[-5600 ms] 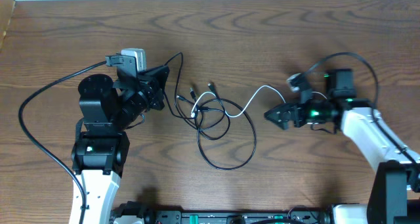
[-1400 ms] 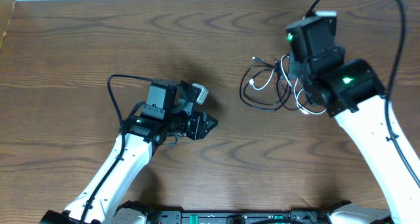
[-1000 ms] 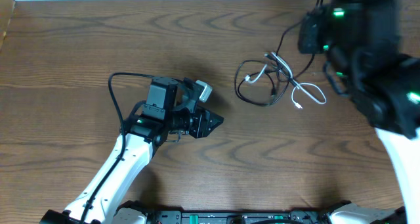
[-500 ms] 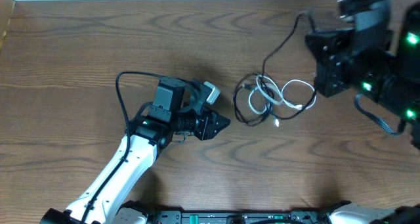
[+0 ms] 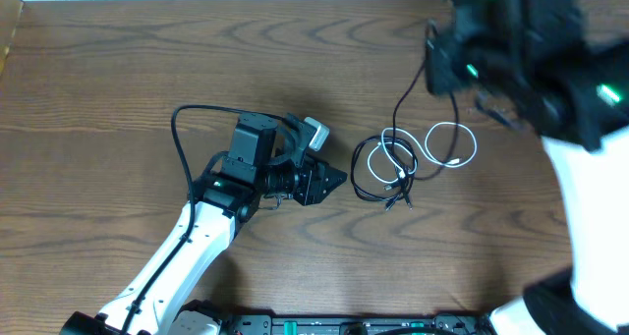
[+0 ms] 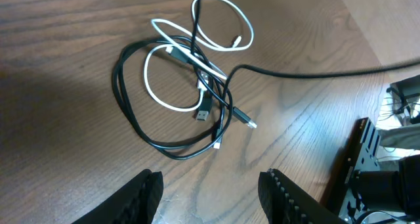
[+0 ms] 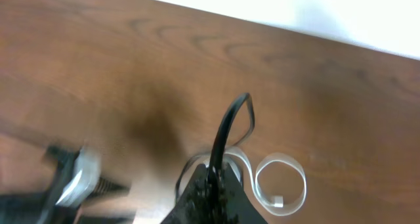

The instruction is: Untangle cables

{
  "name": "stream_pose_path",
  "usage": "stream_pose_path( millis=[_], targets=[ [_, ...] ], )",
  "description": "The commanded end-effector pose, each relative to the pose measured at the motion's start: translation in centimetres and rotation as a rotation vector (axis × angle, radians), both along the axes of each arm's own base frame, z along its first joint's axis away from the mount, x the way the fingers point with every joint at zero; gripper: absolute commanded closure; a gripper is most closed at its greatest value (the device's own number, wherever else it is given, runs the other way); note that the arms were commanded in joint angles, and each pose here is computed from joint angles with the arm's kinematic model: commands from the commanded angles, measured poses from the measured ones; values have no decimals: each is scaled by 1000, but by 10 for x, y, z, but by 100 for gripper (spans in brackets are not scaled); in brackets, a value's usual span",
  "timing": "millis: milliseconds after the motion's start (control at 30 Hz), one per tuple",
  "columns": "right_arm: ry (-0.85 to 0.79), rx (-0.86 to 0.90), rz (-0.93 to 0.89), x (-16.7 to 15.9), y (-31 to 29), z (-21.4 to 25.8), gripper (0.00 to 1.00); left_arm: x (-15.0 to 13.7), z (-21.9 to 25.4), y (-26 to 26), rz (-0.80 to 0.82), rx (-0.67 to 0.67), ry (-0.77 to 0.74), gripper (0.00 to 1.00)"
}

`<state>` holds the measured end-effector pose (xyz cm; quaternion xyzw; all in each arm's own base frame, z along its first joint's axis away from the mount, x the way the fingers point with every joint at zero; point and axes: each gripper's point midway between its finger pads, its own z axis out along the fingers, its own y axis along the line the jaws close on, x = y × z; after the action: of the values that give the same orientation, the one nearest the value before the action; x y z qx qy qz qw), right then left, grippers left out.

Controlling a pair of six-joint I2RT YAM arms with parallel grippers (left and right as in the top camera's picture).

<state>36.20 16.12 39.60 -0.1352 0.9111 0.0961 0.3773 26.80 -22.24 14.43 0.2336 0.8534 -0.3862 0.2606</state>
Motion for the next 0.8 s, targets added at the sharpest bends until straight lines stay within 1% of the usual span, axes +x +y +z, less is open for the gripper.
stream_pose_path(
  millis=[0, 133, 233, 367, 500, 533, 567, 600, 667, 733, 767],
  targets=[
    [-27, -58, 33, 43, 10, -22, 99, -3, -1, -2, -4, -11, 21, 48],
    [-113, -33, 37, 93, 31, -30, 99, -3, -2, -2, -4, -9, 23, 48],
    [-100, 9, -4, 120, 37, -50, 99, -3, -2, -1, -3, -6, 19, 48],
    [22, 15, 41, 132, 54, -101, 99, 1, -4, 2, 16, 12, 11, 48],
    [130, -7, 77, 131, 61, -141, 99, 1, -4, 2, 16, 12, 11, 48],
    [150, 7, 129, 126, 69, -146, 96, 1, -4, 2, 16, 12, 11, 48],
    [161, 24, 189, 122, 76, -147, 78, 1, -4, 2, 16, 12, 11, 48],
    [165, 49, 275, 115, 86, -146, 37, 1, -4, 2, 16, 12, 11, 48],
    [161, 97, 411, 101, 101, -138, 1, 1, -4, 2, 16, 12, 11, 48],
    [147, 102, 424, 98, 102, -130, 1, 1, -4, 2, 16, 13, 13, 48],
    [143, 85, 372, 101, 95, -128, 1, 0, -5, 2, 16, 14, 16, 48]
  ],
)
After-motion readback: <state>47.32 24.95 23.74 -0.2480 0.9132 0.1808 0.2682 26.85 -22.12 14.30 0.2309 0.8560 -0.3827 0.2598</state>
